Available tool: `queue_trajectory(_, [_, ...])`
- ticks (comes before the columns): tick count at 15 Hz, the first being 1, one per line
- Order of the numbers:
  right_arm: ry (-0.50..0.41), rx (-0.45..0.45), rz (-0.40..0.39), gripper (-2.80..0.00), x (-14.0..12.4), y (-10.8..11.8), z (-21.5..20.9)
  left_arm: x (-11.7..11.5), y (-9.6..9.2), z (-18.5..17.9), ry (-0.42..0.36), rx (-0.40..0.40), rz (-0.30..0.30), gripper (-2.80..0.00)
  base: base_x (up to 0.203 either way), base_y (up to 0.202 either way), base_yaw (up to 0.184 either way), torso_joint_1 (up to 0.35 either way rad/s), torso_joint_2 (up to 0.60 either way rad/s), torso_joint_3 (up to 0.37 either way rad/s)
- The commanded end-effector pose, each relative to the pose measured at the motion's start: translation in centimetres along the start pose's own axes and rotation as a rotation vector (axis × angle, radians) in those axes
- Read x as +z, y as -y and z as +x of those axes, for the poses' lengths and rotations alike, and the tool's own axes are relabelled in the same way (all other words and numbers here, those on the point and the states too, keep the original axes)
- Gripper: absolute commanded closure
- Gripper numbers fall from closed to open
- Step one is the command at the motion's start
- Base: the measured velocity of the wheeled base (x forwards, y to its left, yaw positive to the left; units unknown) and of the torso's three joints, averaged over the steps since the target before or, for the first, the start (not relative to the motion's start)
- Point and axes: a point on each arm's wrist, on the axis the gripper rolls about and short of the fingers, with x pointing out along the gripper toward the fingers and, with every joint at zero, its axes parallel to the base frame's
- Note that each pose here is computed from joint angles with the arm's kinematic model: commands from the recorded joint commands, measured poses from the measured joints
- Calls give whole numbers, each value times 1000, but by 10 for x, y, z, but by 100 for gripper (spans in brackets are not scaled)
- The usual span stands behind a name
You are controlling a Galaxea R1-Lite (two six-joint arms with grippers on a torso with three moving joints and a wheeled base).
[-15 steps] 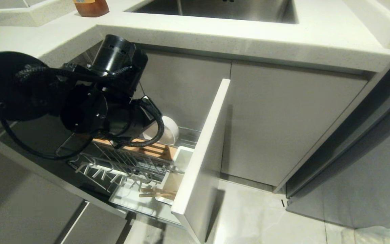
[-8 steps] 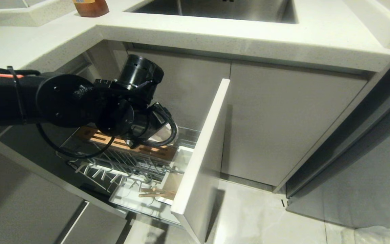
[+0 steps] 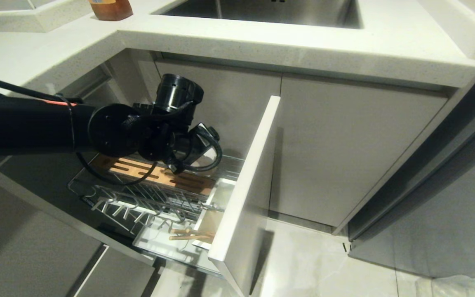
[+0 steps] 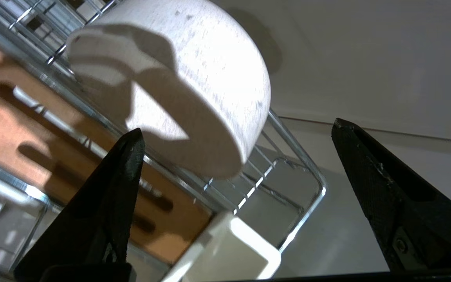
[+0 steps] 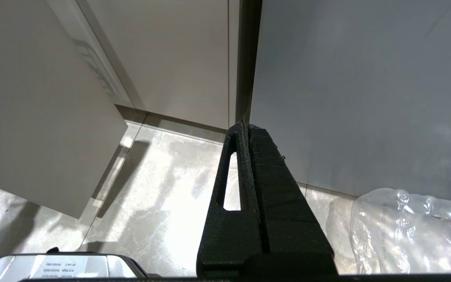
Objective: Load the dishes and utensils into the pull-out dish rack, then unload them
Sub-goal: Take the bowl out of the cupboard
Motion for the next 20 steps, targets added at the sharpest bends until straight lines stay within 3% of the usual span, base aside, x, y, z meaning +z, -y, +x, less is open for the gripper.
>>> queue_trajectory(1, [0,1,0,0,0,0,0,0,0,15,10,3,7,-280,0,0,0,0,0,0])
queue_trajectory(12, [0,0,0,0,0,0,0,3,4,37,31,2,33,-280,0,0,0,0,0,0])
queue_trajectory(13, [0,-1,0,0,0,0,0,3,4,38,30,3,34,-247,0,0,0,0,0,0])
queue_trajectory(14, [-2,-1,0,0,0,0,0,2,4,38,30,5,39,0,0,0,0,0,0,0])
queue_trajectory(20, [0,1,0,0,0,0,0,2,4,36,29,4,45,0,0,0,0,0,0,0])
